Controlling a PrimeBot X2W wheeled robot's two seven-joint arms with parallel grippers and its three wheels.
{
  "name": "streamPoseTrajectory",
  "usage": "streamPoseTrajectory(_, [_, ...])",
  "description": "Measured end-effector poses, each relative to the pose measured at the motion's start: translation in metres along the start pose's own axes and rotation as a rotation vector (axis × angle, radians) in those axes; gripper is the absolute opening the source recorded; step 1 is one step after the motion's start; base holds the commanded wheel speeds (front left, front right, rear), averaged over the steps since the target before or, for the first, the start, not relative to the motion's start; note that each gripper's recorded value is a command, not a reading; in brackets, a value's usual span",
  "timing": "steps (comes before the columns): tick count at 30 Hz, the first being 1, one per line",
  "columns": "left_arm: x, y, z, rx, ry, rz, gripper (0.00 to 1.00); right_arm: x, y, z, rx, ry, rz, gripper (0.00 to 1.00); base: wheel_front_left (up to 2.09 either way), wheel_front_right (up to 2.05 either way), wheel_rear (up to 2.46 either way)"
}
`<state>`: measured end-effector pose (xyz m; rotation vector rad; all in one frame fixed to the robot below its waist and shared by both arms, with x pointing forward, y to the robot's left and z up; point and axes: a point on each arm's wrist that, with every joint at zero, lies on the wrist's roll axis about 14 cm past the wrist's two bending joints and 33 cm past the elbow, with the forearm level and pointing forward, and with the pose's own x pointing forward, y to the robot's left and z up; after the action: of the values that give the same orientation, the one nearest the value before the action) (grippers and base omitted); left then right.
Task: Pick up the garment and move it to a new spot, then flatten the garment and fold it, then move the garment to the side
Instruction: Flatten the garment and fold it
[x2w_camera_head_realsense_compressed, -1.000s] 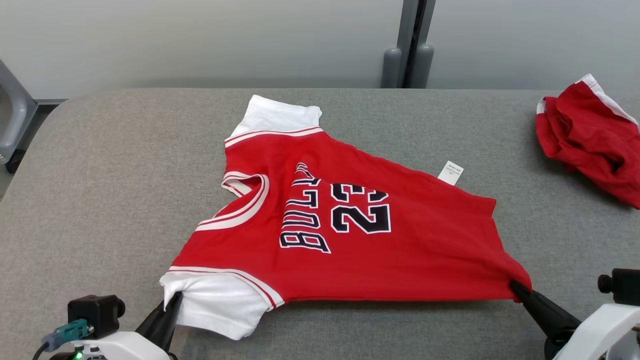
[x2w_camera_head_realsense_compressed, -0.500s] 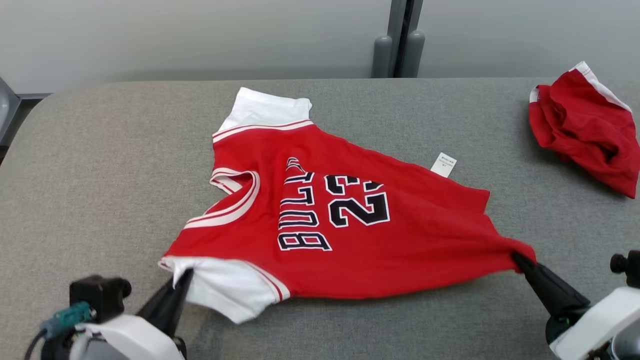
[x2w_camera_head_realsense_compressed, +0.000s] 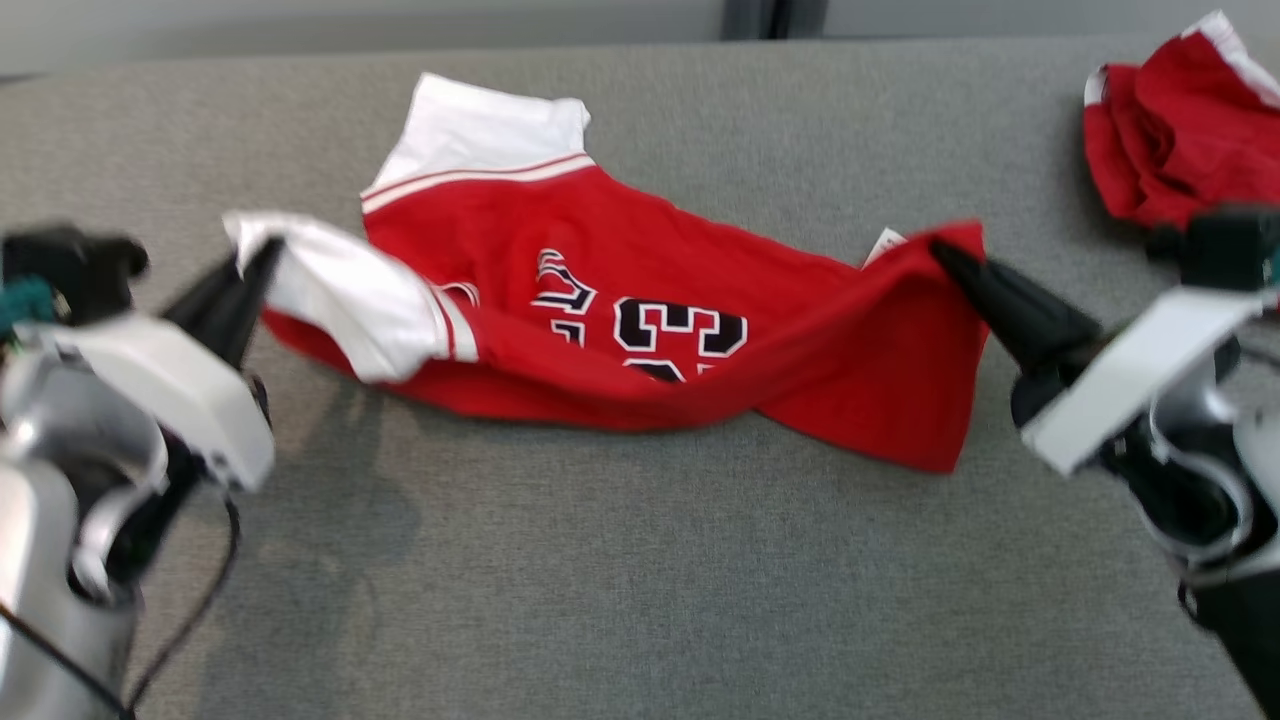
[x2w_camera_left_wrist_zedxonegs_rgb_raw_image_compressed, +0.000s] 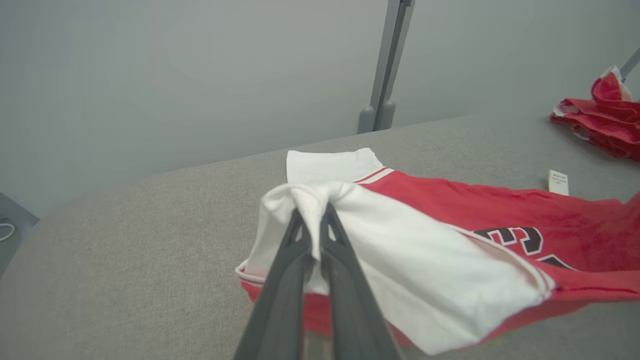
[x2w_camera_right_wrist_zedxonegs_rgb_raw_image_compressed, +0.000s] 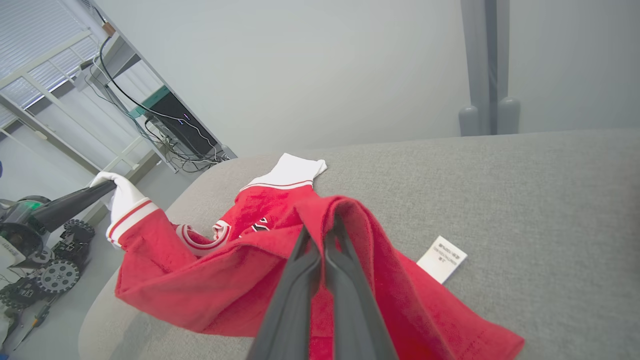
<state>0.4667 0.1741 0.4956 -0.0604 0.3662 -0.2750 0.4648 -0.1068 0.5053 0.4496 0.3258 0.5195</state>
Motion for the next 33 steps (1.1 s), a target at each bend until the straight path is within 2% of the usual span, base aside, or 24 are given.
streamPoseTrajectory(7, [0.084,0.028,0.038,0.078,0.005,-0.008,0.00,0.065,-0.019,0.039,-0.057,0.019,0.044,0.00,0.00,0.00,0.00])
streamPoseTrajectory(10, [0.119,0.035,0.041,0.085,0.027,-0.010,0.00,0.089,-0.033,0.050,-0.083,0.022,0.041,0.00,0.00,0.00,0.00])
streamPoseTrajectory(11, [0.140,0.038,0.039,0.085,0.046,-0.013,0.00,0.103,-0.044,0.057,-0.092,0.013,0.033,0.00,0.00,0.00,0.00])
streamPoseTrajectory(14, [0.158,0.040,0.042,0.097,0.050,-0.017,0.00,0.116,-0.052,0.066,-0.114,-0.006,0.028,0.00,0.00,0.00,0.00])
streamPoseTrajectory(17, [0.190,0.044,0.061,0.119,-0.006,-0.019,0.00,0.142,-0.064,0.091,-0.131,-0.078,0.029,0.00,0.00,0.00,0.00])
streamPoseTrajectory(24, [0.223,0.058,0.126,0.151,-0.217,0.009,0.00,0.178,-0.064,0.157,-0.173,-0.282,0.054,0.00,0.00,0.00,0.00])
streamPoseTrajectory(27, [0.222,0.067,0.161,0.203,-0.312,0.047,0.00,0.185,-0.062,0.182,-0.216,-0.358,0.045,0.00,0.00,0.00,0.00])
streamPoseTrajectory(31, [0.217,0.069,0.202,0.211,-0.393,0.073,0.00,0.184,-0.044,0.224,-0.249,-0.479,0.062,0.00,0.00,0.00,0.00])
streamPoseTrajectory(33, [0.217,0.069,0.214,0.289,-0.387,0.092,0.00,0.180,-0.035,0.246,-0.270,-0.542,0.069,0.00,0.00,0.00,0.00])
